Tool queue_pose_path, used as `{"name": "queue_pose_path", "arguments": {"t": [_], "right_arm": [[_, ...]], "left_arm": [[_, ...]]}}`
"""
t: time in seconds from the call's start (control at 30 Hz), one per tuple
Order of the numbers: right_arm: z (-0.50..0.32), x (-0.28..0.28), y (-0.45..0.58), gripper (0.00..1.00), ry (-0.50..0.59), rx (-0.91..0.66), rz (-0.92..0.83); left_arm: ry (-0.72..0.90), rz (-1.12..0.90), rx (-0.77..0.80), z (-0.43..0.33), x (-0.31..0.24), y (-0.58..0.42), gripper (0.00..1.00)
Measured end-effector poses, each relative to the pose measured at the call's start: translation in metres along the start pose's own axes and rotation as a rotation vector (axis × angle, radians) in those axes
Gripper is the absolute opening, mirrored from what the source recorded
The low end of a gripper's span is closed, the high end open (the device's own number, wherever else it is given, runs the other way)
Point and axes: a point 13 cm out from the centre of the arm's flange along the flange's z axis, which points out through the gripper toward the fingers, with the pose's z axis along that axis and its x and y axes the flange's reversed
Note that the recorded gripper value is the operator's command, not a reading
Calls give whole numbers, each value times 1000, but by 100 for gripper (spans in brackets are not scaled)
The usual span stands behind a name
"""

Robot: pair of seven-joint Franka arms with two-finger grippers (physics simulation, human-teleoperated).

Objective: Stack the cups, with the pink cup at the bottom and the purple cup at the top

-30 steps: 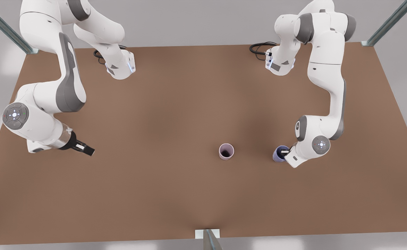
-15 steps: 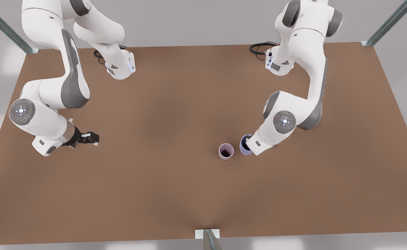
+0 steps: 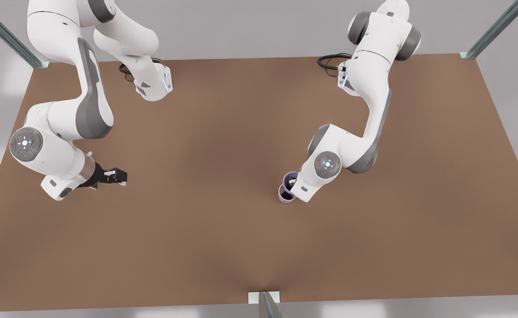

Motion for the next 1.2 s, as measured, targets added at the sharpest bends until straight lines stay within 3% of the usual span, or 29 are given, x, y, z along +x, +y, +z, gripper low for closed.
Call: {"name": "queue_pose_path", "arguments": {"t": [0.93, 0.97, 1.0, 1.07, 1.2], "right_arm": [[5, 0, -6, 100, 14, -4, 150], [5, 0, -6, 100, 14, -4, 152], [5, 1, -6, 100, 14, -4, 153], [5, 1, -6, 100, 14, -4, 157], [5, 1, -6, 100, 14, -4, 162]], "left_arm": [[5, -243, 10, 44, -8, -10, 21], [5, -246, 10, 45, -8, -10, 32], [5, -249, 10, 46, -8, -10, 62], [5, -254, 12, 46, -8, -10, 82], [3, -260, 16, 45, -9, -11, 99]]}}
